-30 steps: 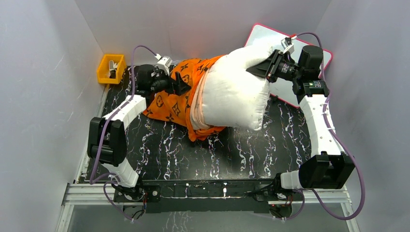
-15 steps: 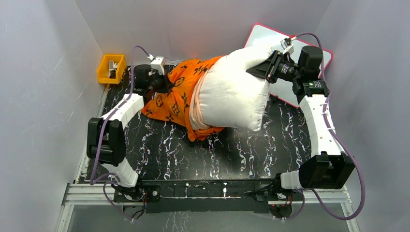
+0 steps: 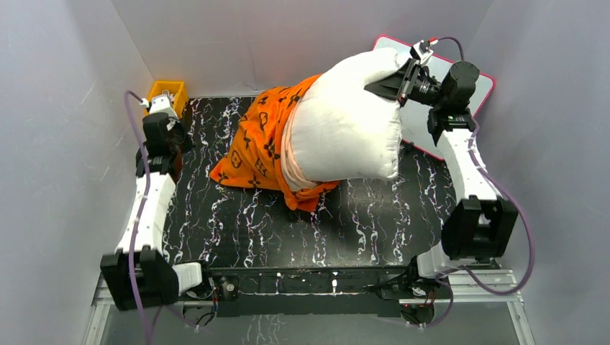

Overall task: Remove the pillowcase from the pillow
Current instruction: Remove the pillow from the pillowcase.

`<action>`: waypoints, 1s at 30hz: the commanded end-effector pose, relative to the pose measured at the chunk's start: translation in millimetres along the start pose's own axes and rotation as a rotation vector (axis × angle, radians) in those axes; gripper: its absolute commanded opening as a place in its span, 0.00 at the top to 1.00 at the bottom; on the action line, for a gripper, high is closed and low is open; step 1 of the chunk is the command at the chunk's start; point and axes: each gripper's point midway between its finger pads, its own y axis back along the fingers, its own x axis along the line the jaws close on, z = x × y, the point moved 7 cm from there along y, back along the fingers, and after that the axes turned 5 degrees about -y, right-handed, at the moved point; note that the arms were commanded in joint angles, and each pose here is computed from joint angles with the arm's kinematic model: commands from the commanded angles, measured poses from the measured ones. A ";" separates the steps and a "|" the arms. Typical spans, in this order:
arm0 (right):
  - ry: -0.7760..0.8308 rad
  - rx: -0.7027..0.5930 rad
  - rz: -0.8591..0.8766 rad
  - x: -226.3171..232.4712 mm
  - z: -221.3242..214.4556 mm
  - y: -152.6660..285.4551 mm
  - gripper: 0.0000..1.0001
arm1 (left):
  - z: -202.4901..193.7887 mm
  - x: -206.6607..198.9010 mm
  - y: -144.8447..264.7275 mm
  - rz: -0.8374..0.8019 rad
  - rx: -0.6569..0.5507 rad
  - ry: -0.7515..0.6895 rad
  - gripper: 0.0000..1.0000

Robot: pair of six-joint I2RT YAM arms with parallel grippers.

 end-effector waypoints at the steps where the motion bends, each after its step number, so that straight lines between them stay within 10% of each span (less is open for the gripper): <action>1: 0.156 0.174 0.279 50.5 3.5 6.3 1.00 | 13.2 -14.2 59.7 -0.175 -0.111 0.016 1.00; 2: 0.139 0.183 0.284 44.3 10.3 2.0 1.00 | 11.7 -28.7 70.0 -0.320 -0.121 0.013 0.95; 4: 0.148 0.246 0.305 46.7 13.0 -17.4 1.00 | 3.6 -48.0 75.5 -0.516 -0.088 0.023 0.03; 8: 0.083 0.352 0.313 32.2 4.1 -53.8 1.00 | -28.4 -73.0 22.8 -0.716 0.092 0.099 0.02; 13: -0.022 0.397 0.299 7.1 4.7 -84.1 1.00 | -58.2 -93.5 -1.2 -0.876 0.170 0.030 0.07; 14: -0.029 0.396 0.297 4.8 5.8 -85.7 1.00 | -60.7 -92.8 2.2 -0.886 0.176 0.009 0.40; 15: -0.035 0.397 0.293 4.1 6.0 -86.0 1.00 | -63.2 -88.0 2.8 -0.827 0.208 0.011 0.97; 30: 0.115 0.161 0.247 63.8 48.7 -5.2 1.00 | -123.3 38.0 -16.2 0.171 0.411 0.269 1.00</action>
